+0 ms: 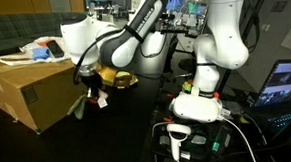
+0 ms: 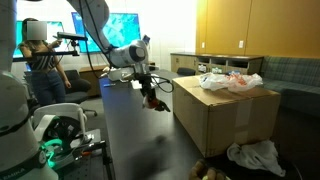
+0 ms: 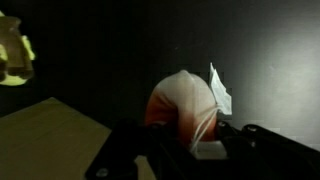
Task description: Put the objects on top of the box on to the table and the objects on the table on to the top of the box
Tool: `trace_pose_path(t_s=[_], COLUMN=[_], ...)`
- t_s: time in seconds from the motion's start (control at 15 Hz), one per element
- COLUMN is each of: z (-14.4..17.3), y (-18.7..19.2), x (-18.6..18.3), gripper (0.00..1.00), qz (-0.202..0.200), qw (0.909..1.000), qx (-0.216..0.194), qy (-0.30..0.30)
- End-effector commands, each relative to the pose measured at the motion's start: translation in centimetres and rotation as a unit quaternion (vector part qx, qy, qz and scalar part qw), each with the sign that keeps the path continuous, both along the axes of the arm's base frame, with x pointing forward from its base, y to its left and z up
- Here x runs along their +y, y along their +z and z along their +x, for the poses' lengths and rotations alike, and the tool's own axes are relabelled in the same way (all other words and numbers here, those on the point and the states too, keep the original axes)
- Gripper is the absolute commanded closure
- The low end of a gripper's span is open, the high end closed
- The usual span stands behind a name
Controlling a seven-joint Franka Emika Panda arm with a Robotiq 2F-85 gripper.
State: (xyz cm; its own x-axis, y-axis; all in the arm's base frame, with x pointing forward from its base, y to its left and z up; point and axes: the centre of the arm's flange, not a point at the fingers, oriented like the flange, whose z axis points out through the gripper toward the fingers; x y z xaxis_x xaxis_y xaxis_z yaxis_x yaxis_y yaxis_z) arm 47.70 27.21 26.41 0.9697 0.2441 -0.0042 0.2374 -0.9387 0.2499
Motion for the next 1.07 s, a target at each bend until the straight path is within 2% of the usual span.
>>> trace_pose_path(t_s=[0.0,0.27,0.47,0.73,1.0], z=[4.4,10.4,14.7,19.7,24.5], y=[8.2,16.1,19.6,21.1,20.4], x=[-4.1,-9.4,-12.9,-14.8,-13.2], gripper=[0.97,0.97,0.97,0.97,0.97], qz=[-0.020,-0.026,-0.020,-0.004,0.032], qw=[0.9998,0.9988,0.9976,0.9958,0.9944], qx=[-0.010,-0.032,-0.052,-0.079,-0.092], qy=[-0.003,-0.028,-0.041,-0.046,-0.041])
